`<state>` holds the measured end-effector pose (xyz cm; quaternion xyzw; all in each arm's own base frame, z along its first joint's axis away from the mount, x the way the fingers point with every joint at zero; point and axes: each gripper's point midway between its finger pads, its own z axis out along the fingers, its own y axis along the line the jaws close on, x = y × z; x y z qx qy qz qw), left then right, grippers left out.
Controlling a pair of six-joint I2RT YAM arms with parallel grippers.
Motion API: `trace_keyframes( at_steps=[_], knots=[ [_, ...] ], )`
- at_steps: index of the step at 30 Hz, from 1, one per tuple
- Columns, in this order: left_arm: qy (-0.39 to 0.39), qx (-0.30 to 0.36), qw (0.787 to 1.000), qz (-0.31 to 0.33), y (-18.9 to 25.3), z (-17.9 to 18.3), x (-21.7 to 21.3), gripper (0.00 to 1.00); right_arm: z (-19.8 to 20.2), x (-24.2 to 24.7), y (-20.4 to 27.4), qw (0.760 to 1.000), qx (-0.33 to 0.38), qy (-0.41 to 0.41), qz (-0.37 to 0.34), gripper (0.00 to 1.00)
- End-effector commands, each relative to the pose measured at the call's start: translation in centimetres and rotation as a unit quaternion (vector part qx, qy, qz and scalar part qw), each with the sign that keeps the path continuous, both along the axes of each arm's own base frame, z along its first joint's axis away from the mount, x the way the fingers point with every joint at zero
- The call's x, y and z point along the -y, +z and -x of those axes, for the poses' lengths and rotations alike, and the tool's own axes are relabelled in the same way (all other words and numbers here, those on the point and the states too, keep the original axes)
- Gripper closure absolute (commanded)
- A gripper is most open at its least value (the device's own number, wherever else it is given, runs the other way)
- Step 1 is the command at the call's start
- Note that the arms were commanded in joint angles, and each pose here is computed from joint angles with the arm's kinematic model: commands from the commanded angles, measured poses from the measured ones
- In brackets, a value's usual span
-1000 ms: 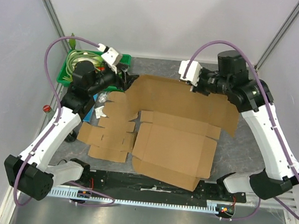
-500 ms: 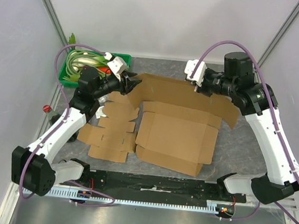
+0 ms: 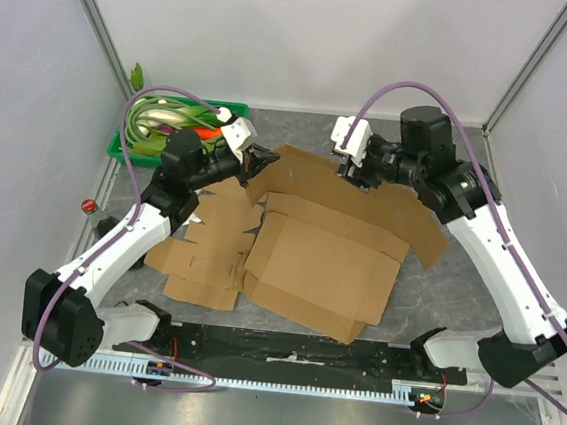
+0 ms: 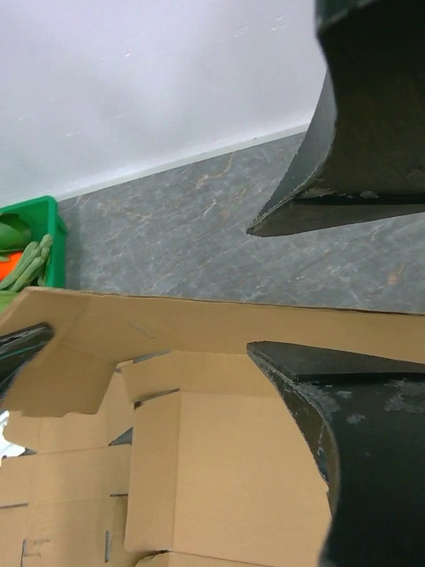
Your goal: Fold the paper box
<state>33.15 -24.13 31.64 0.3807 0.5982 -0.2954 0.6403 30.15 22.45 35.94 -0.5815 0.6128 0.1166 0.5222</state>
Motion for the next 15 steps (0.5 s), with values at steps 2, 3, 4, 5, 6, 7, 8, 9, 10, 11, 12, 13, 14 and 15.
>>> trace_keyframes(
  at_steps=[2,3,4,5,6,7,8,9,10,11,12,13,14,15],
  knots=[
    [-0.002,0.063,0.998,0.016,4.1,0.5,0.8,0.97,-1.1,-2.6,0.5,1.0,-0.005,-0.002,-0.012,0.4],
    [-0.002,0.062,0.998,0.017,4.0,0.4,1.0,0.97,-1.2,-2.9,0.5,1.0,-0.009,-0.007,-0.016,0.39],
    [0.005,0.062,0.998,0.018,4.1,0.4,1.3,0.97,-1.1,-3.6,0.0,1.0,-0.013,-0.005,-0.014,0.39],
    [0.012,0.06,0.998,0.021,4.1,0.4,1.4,0.97,-1.4,-3.7,-0.4,1.0,-0.018,-0.018,-0.012,0.4],
    [0.021,0.051,0.998,0.028,4.1,0.2,1.5,0.97,-1.6,-4.0,-0.3,0.999,-0.023,-0.03,-0.02,0.41],
    [0.048,0.049,0.997,0.04,4.5,-0.4,1.4,0.97,-1.6,-4.6,-0.8,0.999,-0.03,-0.036,-0.021,0.44],
    [0.064,0.026,0.996,0.062,4.6,-0.6,1.4,0.96,-2.5,-4.0,-1.0,0.997,-0.026,-0.072,-0.016,0.56],
    [0.083,0.011,0.993,0.079,4.7,-0.9,1.3,0.96,-3.4,-3.9,-0.4,0.994,-0.014,-0.101,-0.031,0.65],
    [0.128,-0.009,0.986,0.105,4.8,-1.7,0.8,0.96,-3.7,-3.7,-0.2,0.988,-0.028,-0.137,-0.058,0.81],
    [0.143,-0.026,0.981,0.125,4.9,-1.8,0.8,0.96,-4.0,-3.3,-0.7,0.986,-0.031,-0.154,-0.06,0.88],
    [0.155,-0.065,0.972,0.164,4.9,-1.9,0.9,0.95,-4.5,-3.3,-0.2,0.983,-0.02,-0.165,-0.078,0.93],
    [0.18,-0.084,0.963,0.183,4.4,-2.3,0.9,0.95,-4.2,-3.3,0.3,0.98,-0.024,-0.173,-0.1,1.0],
    [0.194,-0.1,0.955,0.201,4.2,-2.5,0.9,0.95,-4.1,-3.3,-0.5,0.978,-0.032,-0.177,-0.106,1.0],
    [0.202,-0.132,0.943,0.229,4.0,-2.7,1.4,0.95,-4.1,-3.8,0.2,0.977,-0.025,-0.168,-0.128,1.0]
  ],
)
